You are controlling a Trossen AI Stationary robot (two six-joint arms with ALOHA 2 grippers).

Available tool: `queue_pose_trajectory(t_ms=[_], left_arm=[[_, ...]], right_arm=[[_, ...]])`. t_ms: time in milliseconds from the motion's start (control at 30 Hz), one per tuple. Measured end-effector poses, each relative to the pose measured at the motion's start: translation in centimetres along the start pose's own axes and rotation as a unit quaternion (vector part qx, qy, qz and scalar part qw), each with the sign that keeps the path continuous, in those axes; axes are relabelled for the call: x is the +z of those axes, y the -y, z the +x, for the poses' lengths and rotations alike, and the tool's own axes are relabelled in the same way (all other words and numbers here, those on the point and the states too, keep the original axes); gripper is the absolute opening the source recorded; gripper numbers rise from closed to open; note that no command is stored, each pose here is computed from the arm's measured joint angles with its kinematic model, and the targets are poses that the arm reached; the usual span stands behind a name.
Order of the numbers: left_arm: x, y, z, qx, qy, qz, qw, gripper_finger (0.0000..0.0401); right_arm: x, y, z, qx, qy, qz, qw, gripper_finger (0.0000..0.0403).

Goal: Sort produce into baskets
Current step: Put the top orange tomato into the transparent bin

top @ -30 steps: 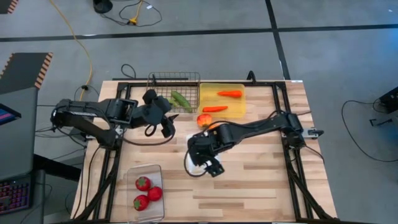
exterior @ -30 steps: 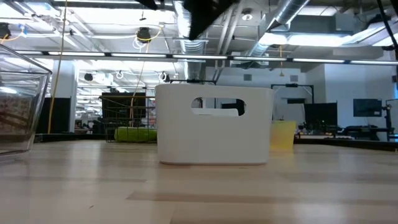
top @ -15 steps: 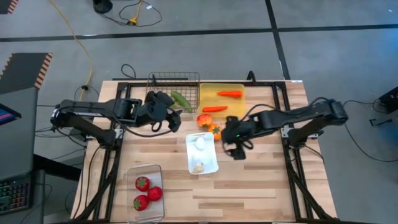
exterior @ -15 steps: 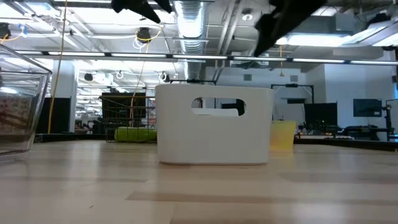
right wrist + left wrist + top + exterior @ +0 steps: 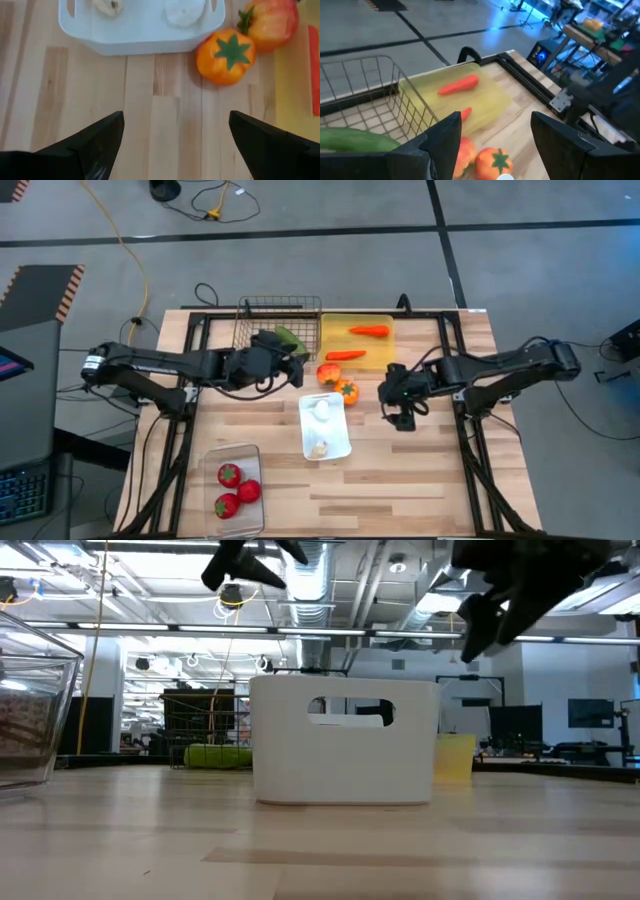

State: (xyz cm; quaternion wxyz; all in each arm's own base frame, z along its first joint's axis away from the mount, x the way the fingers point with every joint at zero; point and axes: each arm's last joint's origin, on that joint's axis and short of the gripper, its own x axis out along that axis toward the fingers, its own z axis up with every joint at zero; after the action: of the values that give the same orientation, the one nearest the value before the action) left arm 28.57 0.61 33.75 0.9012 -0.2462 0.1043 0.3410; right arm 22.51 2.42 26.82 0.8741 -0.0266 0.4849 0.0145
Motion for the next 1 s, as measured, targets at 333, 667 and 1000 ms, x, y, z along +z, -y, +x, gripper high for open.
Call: queue_pose_trajectory(t_ms=[333, 667, 1000], left_arm=[[-1.9, -1.2, 0.9, 0.021, -0.019, -0.036, 0.999, 0.0261], [-3.5, -2.0, 1.3, 0.025, -0.037, -0.064, 0.997, 0.0343], [-6.2, -3.5, 2.1, 0.040, -0.041, -0.131, 0.990, 0.0362]], right_arm=[[-1.1, 0.1, 1.1, -0.026, -0.021, -0.010, 0.999, 0.0389], [-0.5, 0.2, 1.1, -0.040, 0.012, -0.022, 0.999, 0.0389], [-0.4, 0.2, 1.1, -0.037, 0.016, -0.021, 0.999, 0.0388]])
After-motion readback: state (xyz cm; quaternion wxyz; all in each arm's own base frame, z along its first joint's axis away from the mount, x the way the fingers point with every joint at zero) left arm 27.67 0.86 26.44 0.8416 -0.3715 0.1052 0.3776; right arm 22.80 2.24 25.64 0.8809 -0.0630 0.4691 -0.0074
